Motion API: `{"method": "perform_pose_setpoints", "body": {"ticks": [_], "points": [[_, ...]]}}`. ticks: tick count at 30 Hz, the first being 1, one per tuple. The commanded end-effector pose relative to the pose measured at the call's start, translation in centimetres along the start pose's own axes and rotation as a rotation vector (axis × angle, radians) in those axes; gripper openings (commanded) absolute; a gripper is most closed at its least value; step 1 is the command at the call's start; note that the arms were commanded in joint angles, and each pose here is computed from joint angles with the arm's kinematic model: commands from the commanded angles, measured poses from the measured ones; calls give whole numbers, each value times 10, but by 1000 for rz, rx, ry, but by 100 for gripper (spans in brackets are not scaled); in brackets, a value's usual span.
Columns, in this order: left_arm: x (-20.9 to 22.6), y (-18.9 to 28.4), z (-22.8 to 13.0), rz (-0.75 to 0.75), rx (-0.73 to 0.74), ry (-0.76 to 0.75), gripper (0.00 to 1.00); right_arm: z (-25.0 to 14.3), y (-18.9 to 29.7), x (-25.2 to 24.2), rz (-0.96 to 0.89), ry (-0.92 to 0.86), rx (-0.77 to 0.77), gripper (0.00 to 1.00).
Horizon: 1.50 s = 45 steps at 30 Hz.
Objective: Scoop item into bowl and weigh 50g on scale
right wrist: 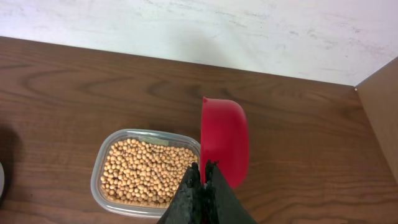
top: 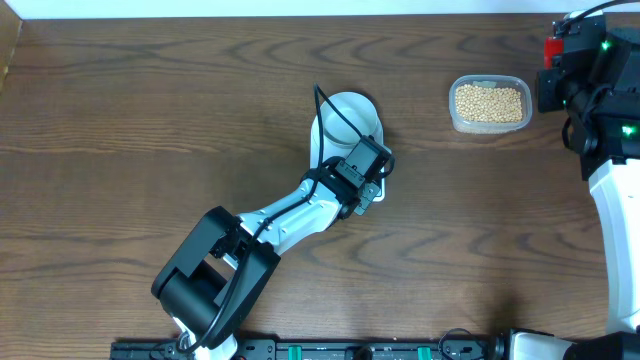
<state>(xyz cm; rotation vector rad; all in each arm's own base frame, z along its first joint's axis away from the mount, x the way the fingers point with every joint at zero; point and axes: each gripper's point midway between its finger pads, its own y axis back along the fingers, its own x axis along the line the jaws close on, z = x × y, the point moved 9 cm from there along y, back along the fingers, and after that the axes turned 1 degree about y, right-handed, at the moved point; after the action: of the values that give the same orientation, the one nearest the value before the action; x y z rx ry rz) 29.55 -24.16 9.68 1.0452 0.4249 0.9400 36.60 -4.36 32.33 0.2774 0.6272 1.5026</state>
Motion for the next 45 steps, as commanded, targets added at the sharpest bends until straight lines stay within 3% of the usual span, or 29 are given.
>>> {"method": "perform_pose_setpoints", "body": {"ticks": [1, 45], "points": [[6, -12, -13, 29, 52, -7, 8, 5, 1, -3, -1, 9, -13, 1], [7, -22, -18, 32, 75, -5, 7, 5, 1, -3, -2, 9, -14, 1]]}}
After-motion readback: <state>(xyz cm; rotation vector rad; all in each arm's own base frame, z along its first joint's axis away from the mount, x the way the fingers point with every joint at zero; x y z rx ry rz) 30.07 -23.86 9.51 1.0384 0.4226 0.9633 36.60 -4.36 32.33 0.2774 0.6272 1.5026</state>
